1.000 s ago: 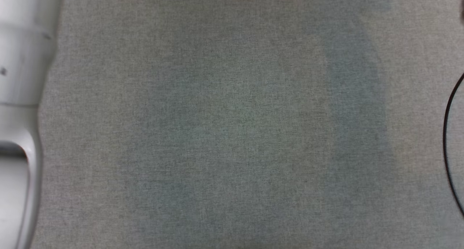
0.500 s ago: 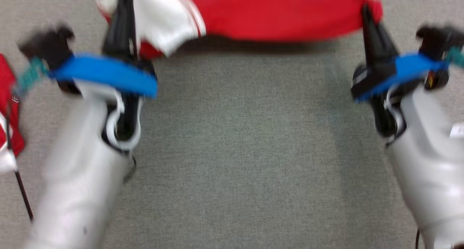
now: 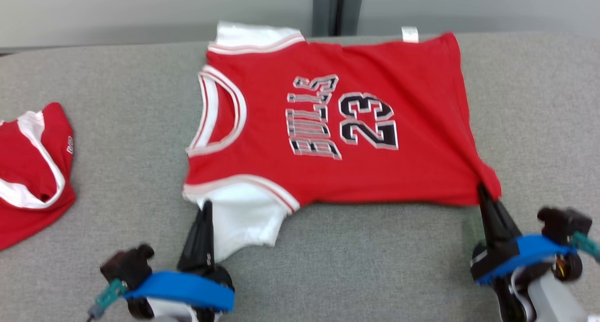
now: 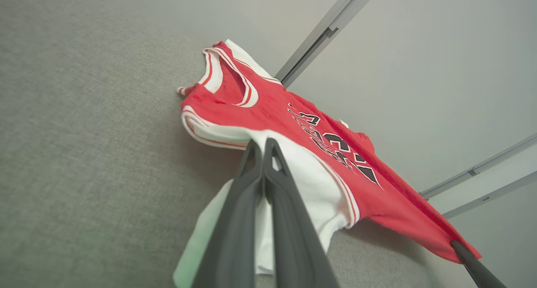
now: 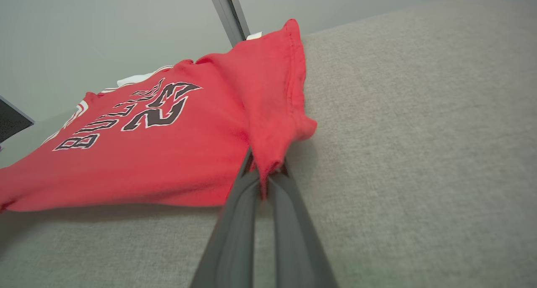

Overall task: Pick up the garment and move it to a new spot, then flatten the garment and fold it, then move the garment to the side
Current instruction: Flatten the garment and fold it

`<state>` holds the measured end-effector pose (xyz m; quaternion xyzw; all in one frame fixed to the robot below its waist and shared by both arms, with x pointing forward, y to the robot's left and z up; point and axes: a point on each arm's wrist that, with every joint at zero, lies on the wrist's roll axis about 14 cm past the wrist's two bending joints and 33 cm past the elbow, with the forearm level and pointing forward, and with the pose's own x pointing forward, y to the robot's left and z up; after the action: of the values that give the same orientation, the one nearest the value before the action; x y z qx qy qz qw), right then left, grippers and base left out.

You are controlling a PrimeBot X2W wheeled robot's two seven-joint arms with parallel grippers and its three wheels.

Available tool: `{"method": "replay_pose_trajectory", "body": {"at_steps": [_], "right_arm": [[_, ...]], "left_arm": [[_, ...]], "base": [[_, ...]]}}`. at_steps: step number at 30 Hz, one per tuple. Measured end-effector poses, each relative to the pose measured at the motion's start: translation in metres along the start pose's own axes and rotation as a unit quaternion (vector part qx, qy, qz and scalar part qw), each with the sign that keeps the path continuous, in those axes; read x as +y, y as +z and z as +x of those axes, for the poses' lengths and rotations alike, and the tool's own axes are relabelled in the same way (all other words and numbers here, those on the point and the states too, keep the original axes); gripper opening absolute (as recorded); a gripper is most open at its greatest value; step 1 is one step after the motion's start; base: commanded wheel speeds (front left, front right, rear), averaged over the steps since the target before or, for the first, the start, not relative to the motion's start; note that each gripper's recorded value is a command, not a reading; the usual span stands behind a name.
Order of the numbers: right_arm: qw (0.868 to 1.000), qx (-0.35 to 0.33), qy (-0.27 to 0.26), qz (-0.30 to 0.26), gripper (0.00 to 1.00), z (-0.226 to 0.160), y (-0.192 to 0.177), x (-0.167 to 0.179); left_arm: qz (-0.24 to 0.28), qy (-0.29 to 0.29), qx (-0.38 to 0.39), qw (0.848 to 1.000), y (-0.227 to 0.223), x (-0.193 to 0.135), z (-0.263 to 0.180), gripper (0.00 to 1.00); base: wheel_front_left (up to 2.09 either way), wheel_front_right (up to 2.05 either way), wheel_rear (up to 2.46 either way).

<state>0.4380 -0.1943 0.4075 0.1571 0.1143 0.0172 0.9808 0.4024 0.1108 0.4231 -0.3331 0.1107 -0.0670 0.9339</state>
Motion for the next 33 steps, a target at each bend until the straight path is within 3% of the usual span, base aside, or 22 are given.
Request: {"method": "replay_pose_trajectory", "body": {"at_steps": [13, 23, 33], "right_arm": [[0.998, 0.019, -0.057, 0.009, 0.0, -0.078, -0.022, -0.031], [0.999, 0.02, -0.049, 0.002, 0.0, -0.083, -0.015, -0.02], [0.999, 0.017, -0.025, -0.02, 0.0, -0.064, 0.001, -0.007]], "left_arm": [[-0.02, 0.01, 0.051, 0.998, -0.028, -0.01, -0.066, 0.0], [-0.016, -0.014, 0.057, 0.998, -0.025, -0.022, -0.063, 0.0], [0.025, -0.056, 0.048, 0.997, 0.0, -0.03, -0.032, 0.0]], "base": [[0.0, 0.0, 0.0], [0.0, 0.0, 0.0], [0.0, 0.0, 0.0]]}}
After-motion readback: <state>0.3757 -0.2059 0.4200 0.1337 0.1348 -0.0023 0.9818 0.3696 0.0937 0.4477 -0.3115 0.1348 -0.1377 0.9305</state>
